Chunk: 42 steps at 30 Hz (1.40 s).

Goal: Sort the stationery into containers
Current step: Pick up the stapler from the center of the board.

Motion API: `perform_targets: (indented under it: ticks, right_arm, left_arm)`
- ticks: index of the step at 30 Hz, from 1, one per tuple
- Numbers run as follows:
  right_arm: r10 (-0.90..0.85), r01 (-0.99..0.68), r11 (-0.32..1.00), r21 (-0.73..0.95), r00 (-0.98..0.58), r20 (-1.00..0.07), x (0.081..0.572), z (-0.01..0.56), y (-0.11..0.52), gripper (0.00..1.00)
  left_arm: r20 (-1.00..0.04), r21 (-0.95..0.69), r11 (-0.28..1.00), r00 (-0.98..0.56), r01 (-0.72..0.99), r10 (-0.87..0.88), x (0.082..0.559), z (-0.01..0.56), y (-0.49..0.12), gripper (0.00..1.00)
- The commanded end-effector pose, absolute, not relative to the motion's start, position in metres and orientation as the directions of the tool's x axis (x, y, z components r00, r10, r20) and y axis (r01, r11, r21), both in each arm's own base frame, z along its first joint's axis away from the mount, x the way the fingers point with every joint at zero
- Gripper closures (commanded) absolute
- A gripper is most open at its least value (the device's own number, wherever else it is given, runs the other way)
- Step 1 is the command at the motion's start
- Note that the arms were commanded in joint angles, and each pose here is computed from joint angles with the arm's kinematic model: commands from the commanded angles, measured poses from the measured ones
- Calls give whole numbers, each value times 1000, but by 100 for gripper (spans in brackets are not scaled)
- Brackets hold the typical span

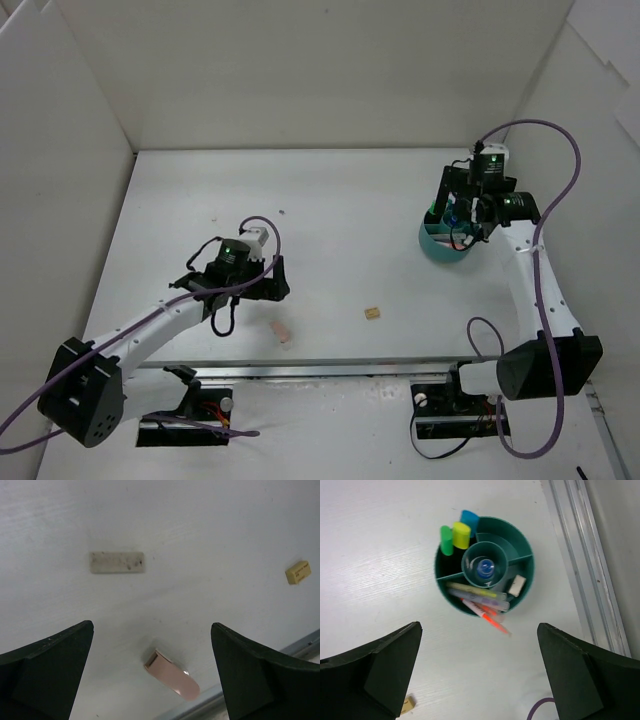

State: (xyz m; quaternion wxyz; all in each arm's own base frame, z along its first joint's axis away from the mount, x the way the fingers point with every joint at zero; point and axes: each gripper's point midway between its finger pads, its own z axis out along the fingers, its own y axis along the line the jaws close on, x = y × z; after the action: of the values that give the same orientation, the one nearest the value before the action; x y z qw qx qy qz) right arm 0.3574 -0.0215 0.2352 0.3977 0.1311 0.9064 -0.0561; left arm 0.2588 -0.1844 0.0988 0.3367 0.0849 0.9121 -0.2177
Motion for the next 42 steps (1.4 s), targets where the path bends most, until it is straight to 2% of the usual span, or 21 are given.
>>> perform_targets:
  ticks: [1, 5, 11, 13, 18, 19, 22, 23, 27, 28, 30, 32, 33, 34, 36, 39, 40, 42]
  right_arm:
    - [165, 307, 950, -52, -636, -754, 349, 236, -17, 2]
    - [164, 390, 913, -120, -621, -767, 340, 230, -21, 2]
    - [156, 371, 920, -124, -639, -753, 337, 219, -10, 2]
    - [154, 368, 921, -127, -643, -750, 337, 217, -8, 2]
    - [141, 346, 930, -121, -643, -752, 335, 218, -1, 2]
    - [141, 343, 932, -118, -641, -754, 335, 219, -1, 2]
    - [137, 337, 935, -114, -639, -757, 334, 221, 1, 2]
    - [139, 338, 934, -113, -638, -757, 333, 220, 1, 2]
    - [139, 294, 953, -75, -643, -753, 333, 221, 11, 2]
    - [143, 258, 965, -38, -648, -748, 334, 220, 20, 2]
    - [121, 191, 982, -11, -664, -737, 333, 214, 31, 2]
    - [108, 72, 994, 81, -658, -745, 336, 217, 56, 2]
    - [70, -4, 995, 97, -667, -741, 334, 211, 65, 2]
    - [57, -130, 975, 183, -642, -764, 334, 221, 91, 2]
    - [15, -262, 938, 225, -620, -785, 328, 222, 110, 2]
    - [-47, -495, 820, 287, -558, -828, 314, 233, 147, 2]
    - [-65, -602, 733, 317, -526, -848, 305, 241, 165, 2]
    - [-89, -691, 638, 341, -506, -858, 291, 239, 182, 2]
  left_arm:
    - [-488, -409, 897, -871, 168, -59, 219, 89, -191, 0]
    - [-320, -404, 915, -938, 8, -133, 186, 63, -199, 1]
    - [-240, -365, 927, -954, -82, -179, 170, 42, -209, 1]
    - [-228, -358, 927, -952, -111, -202, 169, 39, -211, 5]
    - [-233, -344, 931, -950, -121, -210, 176, 34, -216, 27]
    - [-241, -341, 933, -950, -111, -201, 177, 34, -219, 39]
    - [-242, -340, 937, -955, -82, -171, 177, 39, -228, 63]
    - [-248, -338, 939, -955, -71, -161, 176, 41, -230, 67]
    - [-293, -329, 944, -948, -26, -129, 179, 53, -233, 85]
    - [-322, -340, 941, -939, -7, -123, 183, 59, -234, 93]
    - [-383, -346, 935, -921, 71, -72, 192, 69, -238, 99]
    - [-478, -377, 911, -878, 169, -34, 206, 90, -249, 100]
    - [-542, -358, 893, -839, 273, 39, 213, 100, -254, 100]
    - [-603, -384, 858, -796, 341, 46, 220, 118, -265, 100]
    - [-707, -383, 799, -704, 463, 69, 237, 146, -274, 100]
    - [-788, -417, 726, -615, 547, 11, 257, 187, -276, 100]
    - [-802, -429, 706, -597, 564, -11, 261, 200, -276, 100]
    - [-823, -455, 666, -564, 592, -60, 272, 225, -276, 100]
